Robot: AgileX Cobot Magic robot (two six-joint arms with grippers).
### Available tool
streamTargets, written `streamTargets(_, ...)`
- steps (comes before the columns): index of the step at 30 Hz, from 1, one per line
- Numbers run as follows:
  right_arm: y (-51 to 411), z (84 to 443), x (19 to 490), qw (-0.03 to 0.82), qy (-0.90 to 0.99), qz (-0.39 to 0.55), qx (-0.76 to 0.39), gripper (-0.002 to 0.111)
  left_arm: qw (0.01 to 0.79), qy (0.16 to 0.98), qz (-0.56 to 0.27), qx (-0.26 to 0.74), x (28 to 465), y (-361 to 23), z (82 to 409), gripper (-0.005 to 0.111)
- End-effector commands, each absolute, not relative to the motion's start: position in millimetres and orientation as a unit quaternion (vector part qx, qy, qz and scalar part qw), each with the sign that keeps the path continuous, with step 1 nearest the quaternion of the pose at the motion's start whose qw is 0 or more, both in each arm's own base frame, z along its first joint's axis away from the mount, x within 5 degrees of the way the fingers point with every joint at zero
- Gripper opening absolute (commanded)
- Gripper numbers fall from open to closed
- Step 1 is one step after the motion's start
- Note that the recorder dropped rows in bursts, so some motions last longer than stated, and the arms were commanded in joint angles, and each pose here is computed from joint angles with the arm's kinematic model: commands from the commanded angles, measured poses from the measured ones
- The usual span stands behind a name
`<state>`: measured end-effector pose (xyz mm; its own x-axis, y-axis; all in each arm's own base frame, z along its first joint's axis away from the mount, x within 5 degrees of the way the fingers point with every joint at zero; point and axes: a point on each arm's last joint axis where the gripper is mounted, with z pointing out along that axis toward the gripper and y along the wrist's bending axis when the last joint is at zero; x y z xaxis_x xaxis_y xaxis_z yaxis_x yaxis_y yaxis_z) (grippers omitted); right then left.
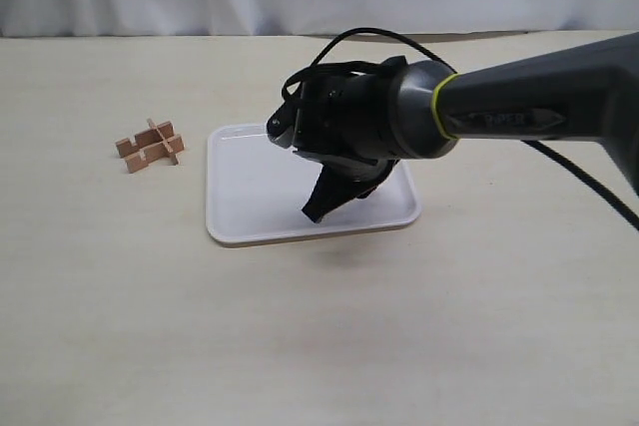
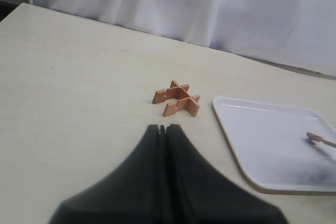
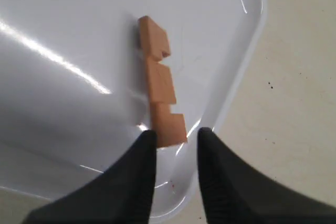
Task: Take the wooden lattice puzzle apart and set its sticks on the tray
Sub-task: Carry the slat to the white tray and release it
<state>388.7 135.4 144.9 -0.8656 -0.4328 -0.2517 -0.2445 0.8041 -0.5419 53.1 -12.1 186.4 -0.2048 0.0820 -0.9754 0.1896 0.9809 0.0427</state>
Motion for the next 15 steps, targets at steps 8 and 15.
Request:
streamTargets(8,145,155,389,0.193,0.945,-0.215,-0.153,0.059,0.628,0.773,-0.038,0.084,53,-11,186,0.000)
streamTargets(15,178,183,405,0.224,0.963,-0.060,-0.136,0.059,0.628,0.773,-0.038,0.084,53,-11,186,0.000)
